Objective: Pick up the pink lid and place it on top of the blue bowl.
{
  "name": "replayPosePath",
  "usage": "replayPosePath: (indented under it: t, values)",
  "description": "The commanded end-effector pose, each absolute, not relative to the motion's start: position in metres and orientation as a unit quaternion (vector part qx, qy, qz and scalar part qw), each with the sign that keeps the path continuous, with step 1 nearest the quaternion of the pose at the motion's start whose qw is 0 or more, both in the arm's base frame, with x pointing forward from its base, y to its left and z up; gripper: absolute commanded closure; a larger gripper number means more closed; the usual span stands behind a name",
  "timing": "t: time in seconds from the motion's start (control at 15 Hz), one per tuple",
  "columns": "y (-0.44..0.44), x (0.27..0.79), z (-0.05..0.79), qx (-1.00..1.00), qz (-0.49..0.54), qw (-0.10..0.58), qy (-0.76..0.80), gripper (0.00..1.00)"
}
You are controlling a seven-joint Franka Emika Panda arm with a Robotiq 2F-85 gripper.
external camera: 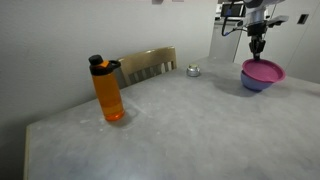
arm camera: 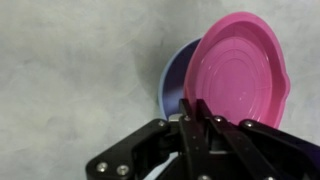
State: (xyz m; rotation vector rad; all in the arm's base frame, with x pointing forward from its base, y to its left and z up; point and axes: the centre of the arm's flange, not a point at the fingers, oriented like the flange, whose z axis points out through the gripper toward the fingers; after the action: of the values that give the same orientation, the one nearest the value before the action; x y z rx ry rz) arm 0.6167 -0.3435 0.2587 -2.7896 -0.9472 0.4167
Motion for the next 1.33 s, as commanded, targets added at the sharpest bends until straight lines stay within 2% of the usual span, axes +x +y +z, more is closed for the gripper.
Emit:
replayPosePath:
  t: [0.0,0.67,1.27]
  values:
    - [-0.357,0.621,0.254,-0.937,0.122,0.080,-0.319,0.98]
    - [-0.379,0.622,0.225,-0.936,0.104,0.109,-0.319,0.98]
    - [-0.365,0.632,0.236,-0.929,0.098,0.105,-0.341,0.98]
